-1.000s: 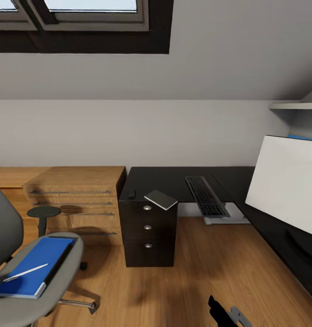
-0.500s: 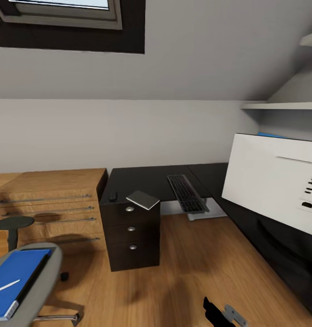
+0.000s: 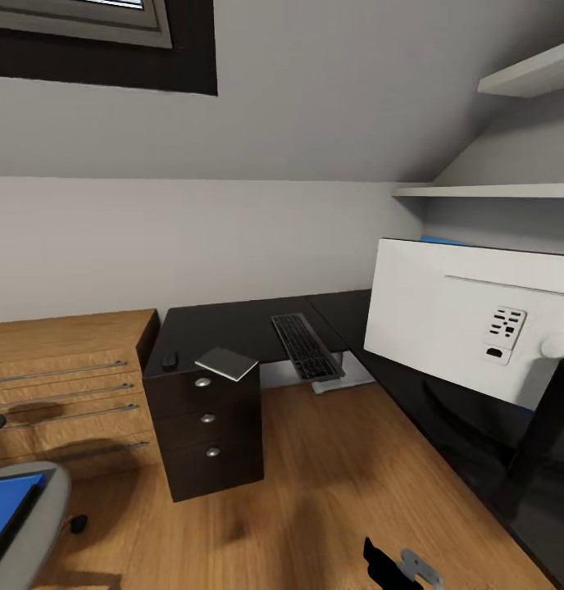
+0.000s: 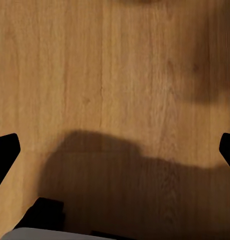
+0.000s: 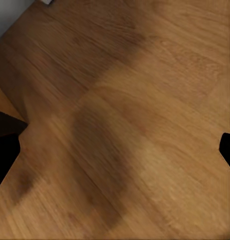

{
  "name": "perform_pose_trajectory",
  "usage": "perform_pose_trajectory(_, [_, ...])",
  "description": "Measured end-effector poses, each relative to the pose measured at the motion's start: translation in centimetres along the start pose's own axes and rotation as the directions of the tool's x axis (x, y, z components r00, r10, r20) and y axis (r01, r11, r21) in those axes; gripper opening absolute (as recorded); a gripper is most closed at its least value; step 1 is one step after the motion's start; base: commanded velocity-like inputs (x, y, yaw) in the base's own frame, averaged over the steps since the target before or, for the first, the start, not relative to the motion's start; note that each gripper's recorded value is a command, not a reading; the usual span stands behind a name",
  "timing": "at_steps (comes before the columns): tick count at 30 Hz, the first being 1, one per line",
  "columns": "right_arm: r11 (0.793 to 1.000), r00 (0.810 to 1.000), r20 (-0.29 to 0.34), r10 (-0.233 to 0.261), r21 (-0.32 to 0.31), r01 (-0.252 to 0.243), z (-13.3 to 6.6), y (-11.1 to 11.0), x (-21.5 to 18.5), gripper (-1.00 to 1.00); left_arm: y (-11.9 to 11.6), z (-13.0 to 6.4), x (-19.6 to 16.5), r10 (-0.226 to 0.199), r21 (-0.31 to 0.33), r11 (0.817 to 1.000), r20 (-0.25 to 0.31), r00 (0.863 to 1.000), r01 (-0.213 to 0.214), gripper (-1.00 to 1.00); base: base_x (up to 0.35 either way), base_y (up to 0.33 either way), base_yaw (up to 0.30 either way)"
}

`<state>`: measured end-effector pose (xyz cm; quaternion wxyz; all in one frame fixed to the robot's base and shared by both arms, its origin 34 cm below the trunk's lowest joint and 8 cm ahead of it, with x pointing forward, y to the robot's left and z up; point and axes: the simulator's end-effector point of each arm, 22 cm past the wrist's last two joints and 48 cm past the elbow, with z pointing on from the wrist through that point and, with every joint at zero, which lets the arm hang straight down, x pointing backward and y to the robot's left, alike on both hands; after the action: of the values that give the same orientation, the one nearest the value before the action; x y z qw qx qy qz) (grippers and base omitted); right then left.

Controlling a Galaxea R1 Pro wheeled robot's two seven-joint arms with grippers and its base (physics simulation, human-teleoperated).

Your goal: In the bedroom, organize the workspace by keeping the computer under the desk, ensuring the monitor is on the desk, placing the keyboard on the desk next to the monitor, placing the mouse on the desk next to the keyboard, moving the folder from the swivel chair onto the desk next to the mouse, stacking the notebook on top of the folder with the pen on top of the notebook, and positioning the swivel chair next to the desk.

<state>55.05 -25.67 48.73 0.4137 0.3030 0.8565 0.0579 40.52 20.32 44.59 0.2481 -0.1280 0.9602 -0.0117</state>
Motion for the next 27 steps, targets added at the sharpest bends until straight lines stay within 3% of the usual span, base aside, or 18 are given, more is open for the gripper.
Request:
perform_pose_trajectory(11, [0.999, 0.999, -0.006, -0.049, -0.011, 0.049, 0.0, -0.1, 0.2, 1.0, 0.0, 0.0, 0.0, 0.0, -0.001, 1.0, -0.001, 1.0, 0.0, 1.0, 0.0, 0.0, -0.032])
perform_pose_trajectory(19, [0.998, 0.998, -0.008, -0.054, -0.01, 0.054, -0.1, -0.2, 0.3, 1.0, 0.0, 0.0, 0.0, 0.0, 0.0, 1.0, 0.0, 1.0, 0.0, 1.0, 0.0, 0.0, 0.0])
perform_pose_trajectory(27, [0.999, 0.999, -0.008, -0.053, -0.009, 0.053, -0.9, 0.4, -0.9, 1.0, -0.1, -1.2, -0.8, 0.001, -0.001, 1.0, -0.001, 1.0, -0.001, 1.0, 0.0, 0.0, 0.0])
